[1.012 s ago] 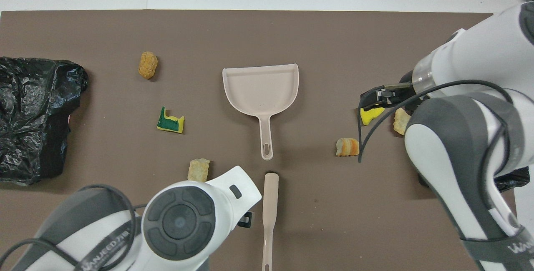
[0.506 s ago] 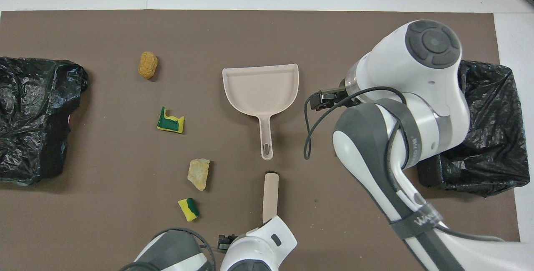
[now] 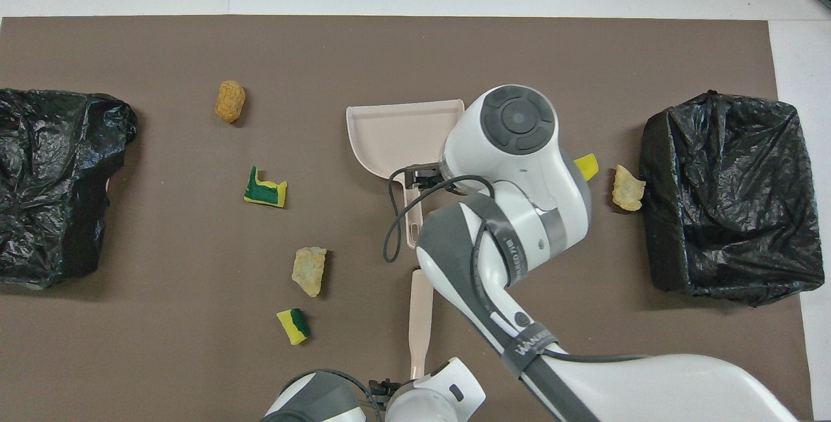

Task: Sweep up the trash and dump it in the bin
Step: 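Reach the right gripper to the dustpan handle and grasp it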

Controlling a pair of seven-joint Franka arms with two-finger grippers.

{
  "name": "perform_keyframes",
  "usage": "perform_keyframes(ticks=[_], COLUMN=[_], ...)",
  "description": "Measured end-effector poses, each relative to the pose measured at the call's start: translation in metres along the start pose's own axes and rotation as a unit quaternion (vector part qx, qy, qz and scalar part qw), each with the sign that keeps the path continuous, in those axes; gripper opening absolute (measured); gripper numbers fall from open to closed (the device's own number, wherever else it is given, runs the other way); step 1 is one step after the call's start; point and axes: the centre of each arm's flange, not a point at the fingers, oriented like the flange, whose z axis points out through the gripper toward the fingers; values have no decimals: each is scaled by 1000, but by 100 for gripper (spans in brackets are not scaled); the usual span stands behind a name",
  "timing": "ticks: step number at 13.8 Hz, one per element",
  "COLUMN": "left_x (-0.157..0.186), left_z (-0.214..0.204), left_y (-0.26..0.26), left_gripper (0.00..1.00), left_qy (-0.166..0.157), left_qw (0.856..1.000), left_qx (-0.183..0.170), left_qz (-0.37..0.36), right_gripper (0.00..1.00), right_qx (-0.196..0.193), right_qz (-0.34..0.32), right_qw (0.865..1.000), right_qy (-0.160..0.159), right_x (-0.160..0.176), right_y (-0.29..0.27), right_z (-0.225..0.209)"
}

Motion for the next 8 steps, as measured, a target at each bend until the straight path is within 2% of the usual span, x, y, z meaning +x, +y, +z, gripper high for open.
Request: perform_keyframes(ticks=[1,2,4,5,8], left_x=[-3,-4,-6,-5,-3], left_z=[7,11,14,13,11], left_y=[3,6,8,8,7], left_gripper=[100,100,100,100,100], left_qy=[1,2,1,1,3], left_qw=[1000,1000,1000,1000,1000], left_qx=[0,0,1,0,-2], left_qz=[2,1,-1,-2,-5], right_gripper=[100,93,68,61,61], right_qx=[-8,-19,-35,-38,-44], right_qz=[-3,-14,-32,-36,-35], right_qw=[1000,1000,999,998,998], right_qy=[7,16,22,21,12], right_x=[-3,-7,-15,-17,-22], right_y=[-14,-26,-42,-44,-41], right_z=[14,25,36,39,48])
